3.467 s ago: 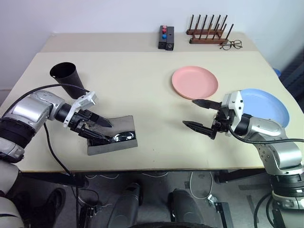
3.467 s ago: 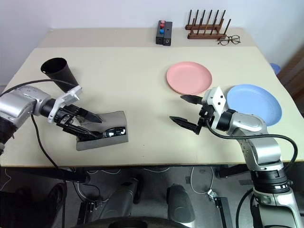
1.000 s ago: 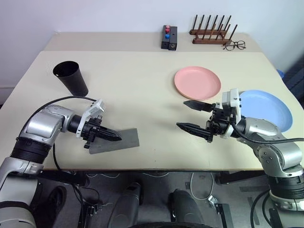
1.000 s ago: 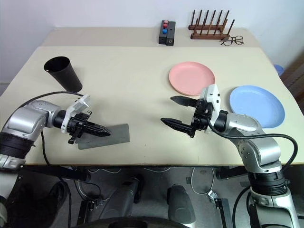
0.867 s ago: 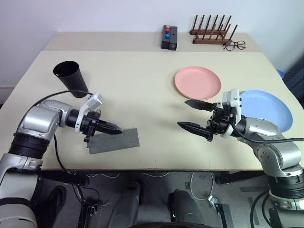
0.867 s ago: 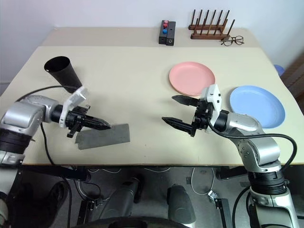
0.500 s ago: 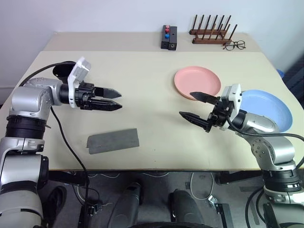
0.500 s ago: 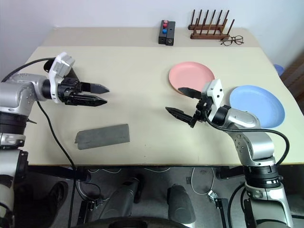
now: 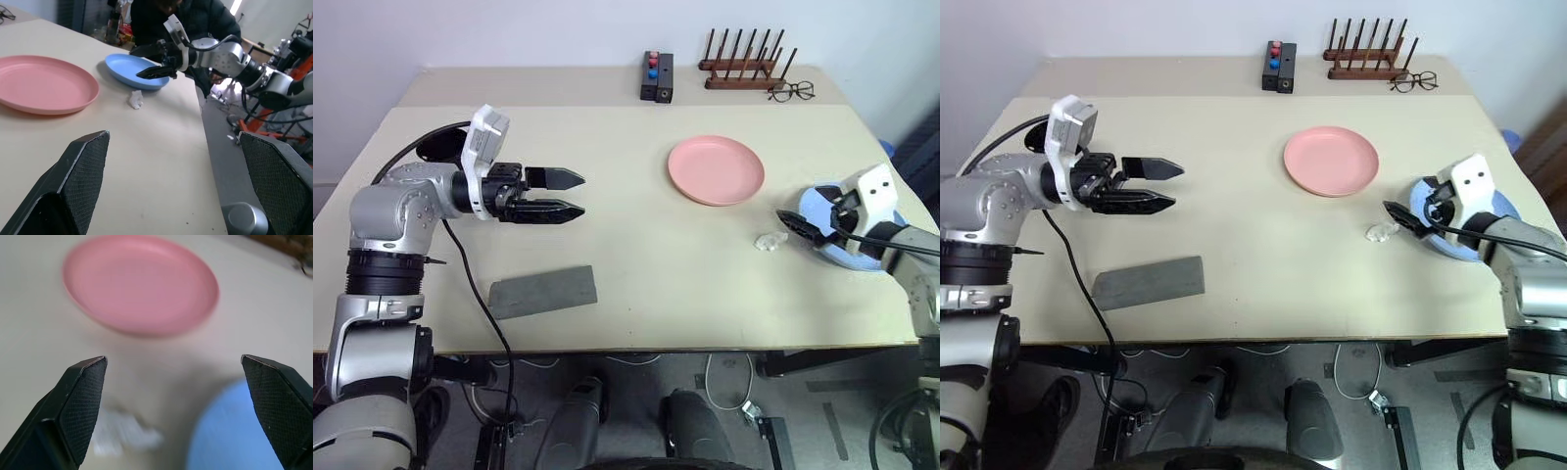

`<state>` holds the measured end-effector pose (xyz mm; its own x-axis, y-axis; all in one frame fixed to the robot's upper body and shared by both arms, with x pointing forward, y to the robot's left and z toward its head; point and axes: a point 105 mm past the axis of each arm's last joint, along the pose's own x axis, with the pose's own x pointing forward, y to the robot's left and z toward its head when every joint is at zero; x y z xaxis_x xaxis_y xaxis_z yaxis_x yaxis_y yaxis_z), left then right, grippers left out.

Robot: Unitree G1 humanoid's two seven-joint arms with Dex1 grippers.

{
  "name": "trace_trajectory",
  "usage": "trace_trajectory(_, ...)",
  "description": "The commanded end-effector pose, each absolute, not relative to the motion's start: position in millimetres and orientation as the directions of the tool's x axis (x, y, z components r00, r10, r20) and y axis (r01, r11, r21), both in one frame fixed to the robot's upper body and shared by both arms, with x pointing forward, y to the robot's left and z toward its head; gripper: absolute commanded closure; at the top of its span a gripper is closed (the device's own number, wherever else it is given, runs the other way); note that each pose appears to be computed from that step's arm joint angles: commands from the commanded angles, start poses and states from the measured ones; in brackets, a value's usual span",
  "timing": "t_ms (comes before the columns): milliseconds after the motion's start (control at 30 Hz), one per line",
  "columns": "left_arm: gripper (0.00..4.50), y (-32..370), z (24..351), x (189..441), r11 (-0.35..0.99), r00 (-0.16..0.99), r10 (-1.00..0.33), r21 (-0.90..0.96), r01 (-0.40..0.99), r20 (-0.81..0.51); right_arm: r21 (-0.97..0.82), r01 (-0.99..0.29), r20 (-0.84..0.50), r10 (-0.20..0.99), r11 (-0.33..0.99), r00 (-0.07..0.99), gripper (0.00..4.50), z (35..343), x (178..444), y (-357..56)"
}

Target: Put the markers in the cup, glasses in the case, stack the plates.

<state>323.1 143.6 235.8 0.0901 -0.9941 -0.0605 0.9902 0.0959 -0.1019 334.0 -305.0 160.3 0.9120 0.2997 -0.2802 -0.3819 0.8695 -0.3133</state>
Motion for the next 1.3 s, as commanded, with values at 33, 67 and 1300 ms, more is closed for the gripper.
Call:
trace_trajectory(33, 0.11, 144.4, 244.2, 322.4, 0.101, 0.1, -0.994, -0.031, 0.994, -0.033, -0.337, -0.359, -0.292, 0.266, 0.87, 0.919, 0.0, 171.8, 325.8, -318.1)
trace_trajectory(67, 0.11, 144.1, 242.9, 322.4, 0.1, 0.1, -0.994, -0.02, 0.995, -0.038, -0.335, -0.352, -0.313, 0.25, 0.874, 0.917, 0.0, 168.5, 324.0, -322.4)
trace_trajectory(1300, 0.0, 178.5, 243.5, 331.7, 0.395, 0.392, -0.918, 0.05, 0.917, 0.059, -0.457, -0.504, 0.07, 0.595, 0.733, 0.801, 4.41, 208.1, 417.9, -130.4)
